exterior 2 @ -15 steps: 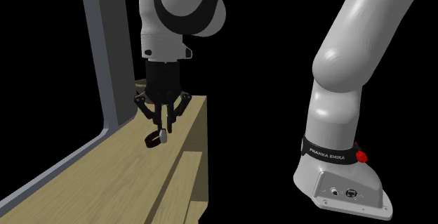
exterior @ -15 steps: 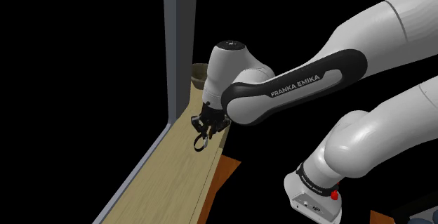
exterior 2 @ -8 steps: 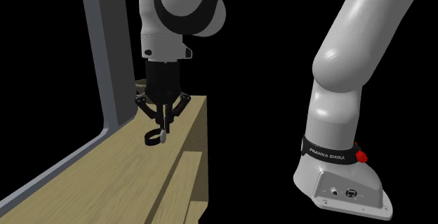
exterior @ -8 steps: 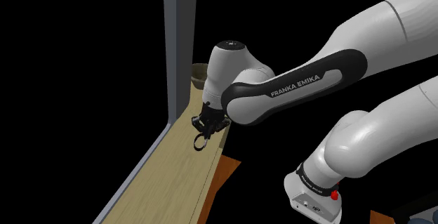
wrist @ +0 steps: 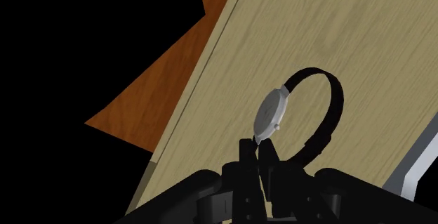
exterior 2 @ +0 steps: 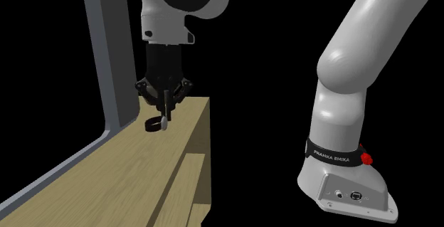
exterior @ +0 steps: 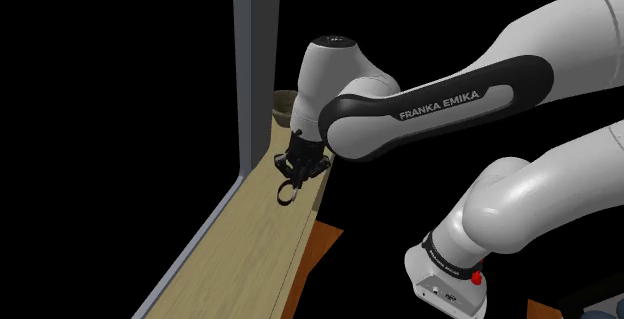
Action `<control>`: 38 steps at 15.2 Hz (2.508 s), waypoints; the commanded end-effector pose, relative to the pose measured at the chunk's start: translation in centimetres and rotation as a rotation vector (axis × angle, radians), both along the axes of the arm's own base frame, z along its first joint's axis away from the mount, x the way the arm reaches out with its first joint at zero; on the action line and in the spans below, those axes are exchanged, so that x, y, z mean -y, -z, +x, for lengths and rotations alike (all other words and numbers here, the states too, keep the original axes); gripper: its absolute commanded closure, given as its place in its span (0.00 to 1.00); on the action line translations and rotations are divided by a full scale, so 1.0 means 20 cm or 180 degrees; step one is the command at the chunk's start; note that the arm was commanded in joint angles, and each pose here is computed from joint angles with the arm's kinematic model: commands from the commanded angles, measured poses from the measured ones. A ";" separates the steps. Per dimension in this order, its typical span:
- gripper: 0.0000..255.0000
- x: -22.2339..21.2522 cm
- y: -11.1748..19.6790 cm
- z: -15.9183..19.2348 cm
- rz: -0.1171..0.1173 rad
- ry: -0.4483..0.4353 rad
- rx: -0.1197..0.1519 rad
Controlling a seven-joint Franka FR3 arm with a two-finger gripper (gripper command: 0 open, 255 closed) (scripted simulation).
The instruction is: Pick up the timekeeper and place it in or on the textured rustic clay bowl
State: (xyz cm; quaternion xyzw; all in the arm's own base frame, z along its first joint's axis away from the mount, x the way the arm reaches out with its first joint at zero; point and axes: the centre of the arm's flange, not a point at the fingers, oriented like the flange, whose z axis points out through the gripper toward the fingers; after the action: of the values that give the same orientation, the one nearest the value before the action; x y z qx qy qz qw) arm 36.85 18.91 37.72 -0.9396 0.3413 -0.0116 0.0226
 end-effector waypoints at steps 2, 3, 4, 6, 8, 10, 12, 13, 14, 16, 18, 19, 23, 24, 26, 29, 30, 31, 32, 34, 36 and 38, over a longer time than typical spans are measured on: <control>1.00 0.00 -0.08 0.00 -0.0001 0.0000 -0.0002; 1.00 0.00 -0.10 0.00 -0.0001 0.0000 -0.0002; 1.00 0.00 -0.13 0.00 -0.0001 0.0000 -0.0002; 1.00 0.00 -0.18 0.00 -0.0001 0.0000 -0.0002; 1.00 0.00 -0.24 0.00 -0.0001 0.0000 -0.0002; 1.00 0.00 -0.29 0.00 -0.0001 0.0000 -0.0002; 1.00 0.00 -0.34 0.00 -0.0001 0.0000 -0.0002; 1.00 0.00 -0.37 0.00 -0.0001 0.0000 -0.0002; 1.00 0.00 -0.39 0.00 -0.0001 0.0000 -0.0002; 1.00 0.00 -0.45 0.00 -0.0001 0.0000 -0.0002; 1.00 0.00 -0.50 0.00 -0.0001 0.0000 -0.0002; 1.00 0.00 -0.53 0.00 -0.0001 0.0000 -0.0002; 1.00 0.00 -0.63 0.00 -0.0001 0.0000 -0.0002; 1.00 0.00 -0.66 0.00 -0.0001 0.0000 -0.0002; 1.00 0.04 -0.68 0.05 -0.0001 0.0000 -0.0002; 1.00 0.18 -0.69 0.19 -0.0001 0.0000 -0.0002; 1.00 0.23 -0.69 0.23 -0.0001 0.0000 -0.0002; 1.00 0.28 -0.70 0.28 -0.0001 0.0000 -0.0002; 1.00 0.32 -0.70 0.33 -0.0001 0.0000 -0.0002; 1.00 0.42 -0.70 0.42 -0.0001 0.0000 -0.0002; 1.00 0.51 -0.71 0.51 -0.0001 0.0000 -0.0002; 1.00 0.61 -0.72 0.61 -0.0001 0.0000 -0.0002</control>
State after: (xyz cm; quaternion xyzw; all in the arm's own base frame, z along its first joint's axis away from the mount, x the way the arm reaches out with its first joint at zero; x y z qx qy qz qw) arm 48.04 7.64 52.30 -0.9395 0.3415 -0.0114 0.0226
